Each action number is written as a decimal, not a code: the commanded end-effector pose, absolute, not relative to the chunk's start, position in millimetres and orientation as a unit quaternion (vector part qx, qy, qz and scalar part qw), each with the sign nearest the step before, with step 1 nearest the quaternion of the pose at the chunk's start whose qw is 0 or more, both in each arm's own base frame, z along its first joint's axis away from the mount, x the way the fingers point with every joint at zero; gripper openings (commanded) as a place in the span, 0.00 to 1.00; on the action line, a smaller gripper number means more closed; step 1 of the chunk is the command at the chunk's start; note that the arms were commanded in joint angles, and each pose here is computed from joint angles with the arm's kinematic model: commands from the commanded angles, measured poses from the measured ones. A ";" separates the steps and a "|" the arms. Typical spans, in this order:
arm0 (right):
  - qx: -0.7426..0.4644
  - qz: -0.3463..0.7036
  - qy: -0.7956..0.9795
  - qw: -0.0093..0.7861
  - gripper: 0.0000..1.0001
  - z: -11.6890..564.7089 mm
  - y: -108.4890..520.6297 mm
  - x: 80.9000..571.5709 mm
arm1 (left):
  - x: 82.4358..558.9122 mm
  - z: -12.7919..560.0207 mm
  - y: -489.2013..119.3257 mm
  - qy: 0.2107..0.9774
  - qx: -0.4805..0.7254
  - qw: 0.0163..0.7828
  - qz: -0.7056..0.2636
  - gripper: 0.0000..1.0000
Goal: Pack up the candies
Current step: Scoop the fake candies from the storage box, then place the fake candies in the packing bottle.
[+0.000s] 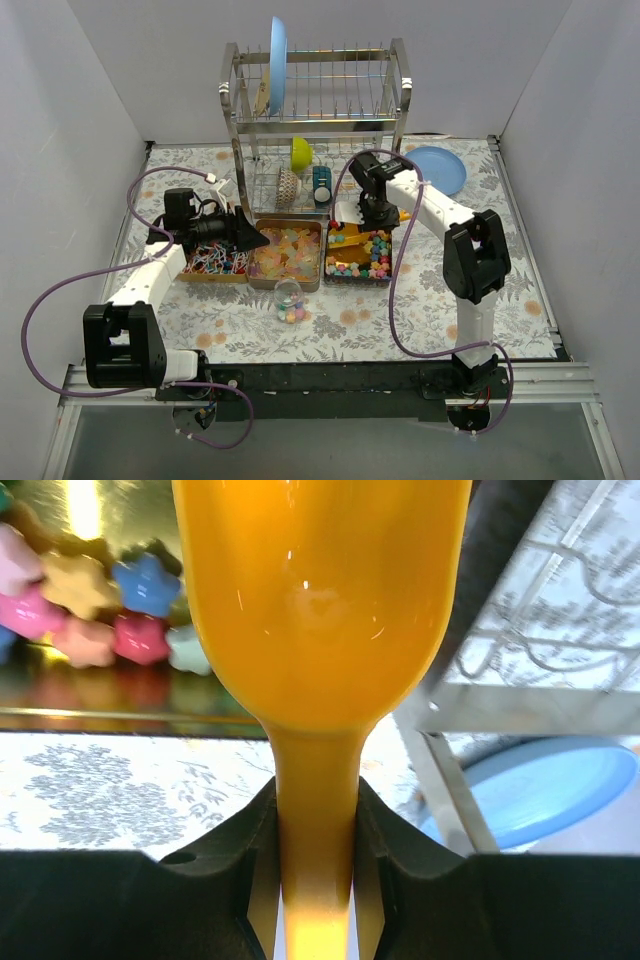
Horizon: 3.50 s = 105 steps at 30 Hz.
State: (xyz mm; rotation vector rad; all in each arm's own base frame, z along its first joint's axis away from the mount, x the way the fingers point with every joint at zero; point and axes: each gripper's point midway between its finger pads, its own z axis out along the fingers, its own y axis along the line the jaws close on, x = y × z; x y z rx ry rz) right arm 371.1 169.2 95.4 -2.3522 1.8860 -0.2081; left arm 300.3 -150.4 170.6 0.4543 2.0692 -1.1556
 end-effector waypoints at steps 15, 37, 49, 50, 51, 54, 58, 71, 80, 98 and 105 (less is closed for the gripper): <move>-0.881 -0.211 0.424 -0.002 0.01 143.5 113.2 400.0 | 290.1 186.9 -150.8 0.782 0.195 0.394 -0.442 0.52; -0.908 -0.250 0.320 -0.101 0.01 122.5 124.7 382.0 | 266.6 185.4 -151.0 0.772 0.199 0.413 -0.441 0.53; -0.855 -0.212 0.462 -0.098 0.01 103.6 163.7 355.3 | 261.9 183.7 -151.9 0.772 0.196 0.409 -0.446 0.53; -0.855 -0.210 0.464 -0.095 0.01 102.1 165.3 352.9 | 261.7 183.4 -152.2 0.771 0.196 0.408 -0.448 0.53; -0.859 -0.193 0.466 -0.093 0.01 96.9 167.0 345.7 | 263.1 184.0 -152.3 0.770 0.196 0.410 -0.448 0.53; -0.864 -0.162 0.470 -0.079 0.01 91.4 171.8 330.2 | 265.3 184.2 -152.9 0.770 0.192 0.409 -0.451 0.53; -0.853 -0.100 0.509 -0.066 0.01 73.0 177.1 309.3 | 269.9 186.4 -153.3 0.770 0.189 0.407 -0.454 0.53; -0.811 0.099 0.575 0.046 0.01 60.2 190.1 290.8 | 280.4 192.1 -152.9 0.779 0.192 0.387 -0.454 0.53; -0.801 0.177 0.557 0.128 0.01 74.7 189.2 276.4 | 300.9 191.6 -150.6 0.791 0.199 0.367 -0.446 0.53; -0.759 0.137 0.600 0.211 0.01 177.1 198.1 292.7 | 290.5 168.7 -126.0 0.842 0.192 0.321 -0.388 0.57; -0.815 0.027 0.559 0.154 0.01 188.3 211.0 277.3 | 282.6 174.3 -121.0 0.852 0.154 0.339 -0.368 0.98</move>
